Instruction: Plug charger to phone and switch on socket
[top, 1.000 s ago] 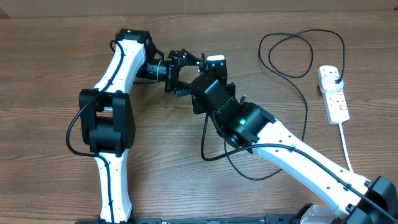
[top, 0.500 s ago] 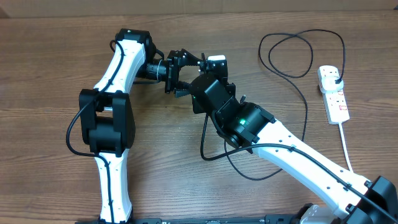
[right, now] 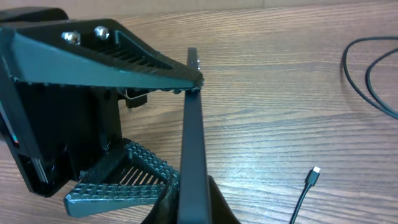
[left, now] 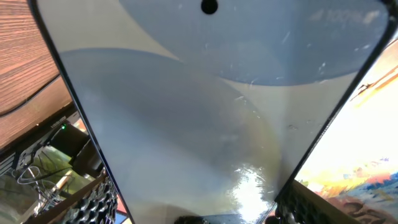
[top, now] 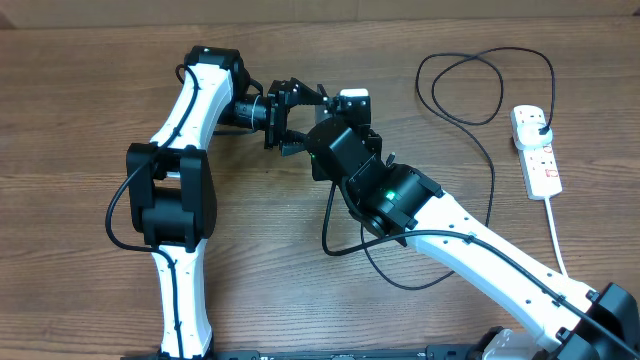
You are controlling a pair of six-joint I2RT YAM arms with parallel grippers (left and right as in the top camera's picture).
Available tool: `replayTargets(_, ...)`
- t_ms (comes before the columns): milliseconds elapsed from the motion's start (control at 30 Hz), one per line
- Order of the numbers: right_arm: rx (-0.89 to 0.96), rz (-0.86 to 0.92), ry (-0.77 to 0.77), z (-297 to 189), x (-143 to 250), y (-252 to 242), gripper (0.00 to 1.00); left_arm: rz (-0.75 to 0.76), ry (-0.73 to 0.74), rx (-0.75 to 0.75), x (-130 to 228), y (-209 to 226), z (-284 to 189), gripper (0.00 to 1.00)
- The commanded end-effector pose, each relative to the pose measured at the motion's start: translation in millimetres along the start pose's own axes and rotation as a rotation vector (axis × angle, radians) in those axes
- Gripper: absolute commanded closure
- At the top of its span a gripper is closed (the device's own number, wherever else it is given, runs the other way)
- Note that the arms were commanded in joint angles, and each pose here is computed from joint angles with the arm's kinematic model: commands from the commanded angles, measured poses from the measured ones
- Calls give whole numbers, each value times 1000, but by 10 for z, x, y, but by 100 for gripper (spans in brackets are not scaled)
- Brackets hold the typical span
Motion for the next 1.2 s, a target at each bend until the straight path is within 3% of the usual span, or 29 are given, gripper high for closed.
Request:
replayTargets(0,-16,70,-37,-48,-91,58,96,19,3,30,-6,-75,14,26)
replayTargets(67,1,118,-57,-49,-108,43,96,19,3,40,-6,-83,14,7)
replayTargets(133,5,152,-68,-50,-118,40,96,19,3,56,-6,-96,13,0)
replayTargets(233,17,265,-95,-53,-142,25,96,18,3,55,-6,-96,13,0)
replayTargets(500,-30,803,-141,-50,-216,37,96,50,2,51,-29,-93,14,0)
replayTargets(833,-72,1455,-73,-45,-172,57,96,50,2,54,-29,-96,14,0)
replayTargets(1000,-72,1538,-70,-45,-169,53,90,-9,4,54,-29,-96,14,0)
replayTargets(1167,-66,1536,-71,-44,-164,46,91,-19,4,54,-28,-96,14,12)
Point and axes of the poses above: each gripper's point midway between its finger pads, its own z axis out along the fingers, its own y axis along the line the jaws close on, x = y × z, the point moved 9 cm from there along -z, back along the fingers, and after that the axes turned 12 degrees about z, right-handed, at the moved point
